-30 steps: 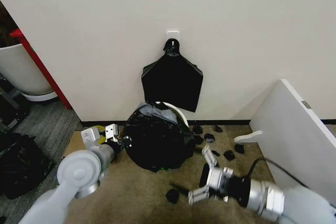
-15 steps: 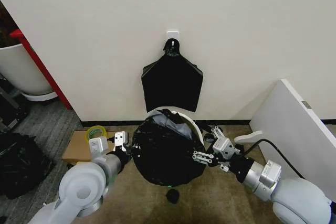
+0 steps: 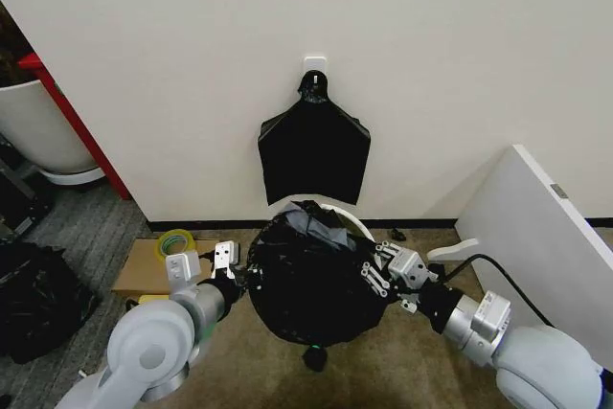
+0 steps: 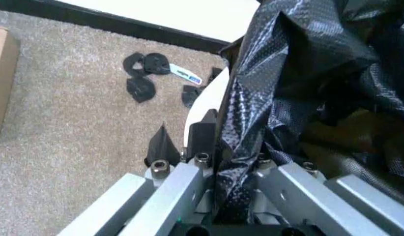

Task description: Place the garbage bag over the trash bin.

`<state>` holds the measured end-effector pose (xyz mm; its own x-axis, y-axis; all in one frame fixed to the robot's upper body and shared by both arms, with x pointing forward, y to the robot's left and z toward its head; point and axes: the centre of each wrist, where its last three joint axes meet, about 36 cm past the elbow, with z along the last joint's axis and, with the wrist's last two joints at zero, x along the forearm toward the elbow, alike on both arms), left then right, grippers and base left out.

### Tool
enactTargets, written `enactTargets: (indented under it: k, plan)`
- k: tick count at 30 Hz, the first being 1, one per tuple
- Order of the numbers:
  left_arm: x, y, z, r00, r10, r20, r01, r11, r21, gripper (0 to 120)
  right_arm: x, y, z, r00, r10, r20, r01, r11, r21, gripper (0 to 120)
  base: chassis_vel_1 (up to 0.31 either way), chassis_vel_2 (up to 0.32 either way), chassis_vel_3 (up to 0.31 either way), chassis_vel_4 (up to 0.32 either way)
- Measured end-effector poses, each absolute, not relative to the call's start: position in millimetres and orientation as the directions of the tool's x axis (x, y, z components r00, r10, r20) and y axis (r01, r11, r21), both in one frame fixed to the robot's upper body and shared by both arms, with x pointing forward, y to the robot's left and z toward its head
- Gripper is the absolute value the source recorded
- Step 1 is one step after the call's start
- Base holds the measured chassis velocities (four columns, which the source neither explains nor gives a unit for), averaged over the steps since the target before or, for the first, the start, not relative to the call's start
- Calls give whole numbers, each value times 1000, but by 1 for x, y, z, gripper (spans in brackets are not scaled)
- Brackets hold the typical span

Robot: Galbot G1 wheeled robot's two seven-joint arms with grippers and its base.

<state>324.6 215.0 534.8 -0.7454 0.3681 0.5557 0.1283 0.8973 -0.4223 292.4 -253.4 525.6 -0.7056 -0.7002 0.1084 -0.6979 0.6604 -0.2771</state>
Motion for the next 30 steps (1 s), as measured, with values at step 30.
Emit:
enactTargets:
  k: [30]
  plan:
    - [312, 216, 532, -780, 445, 441, 340, 892, -298, 0, 330, -286, 513, -846, -516, 134, -533, 826, -182, 0, 0, 0, 0, 0]
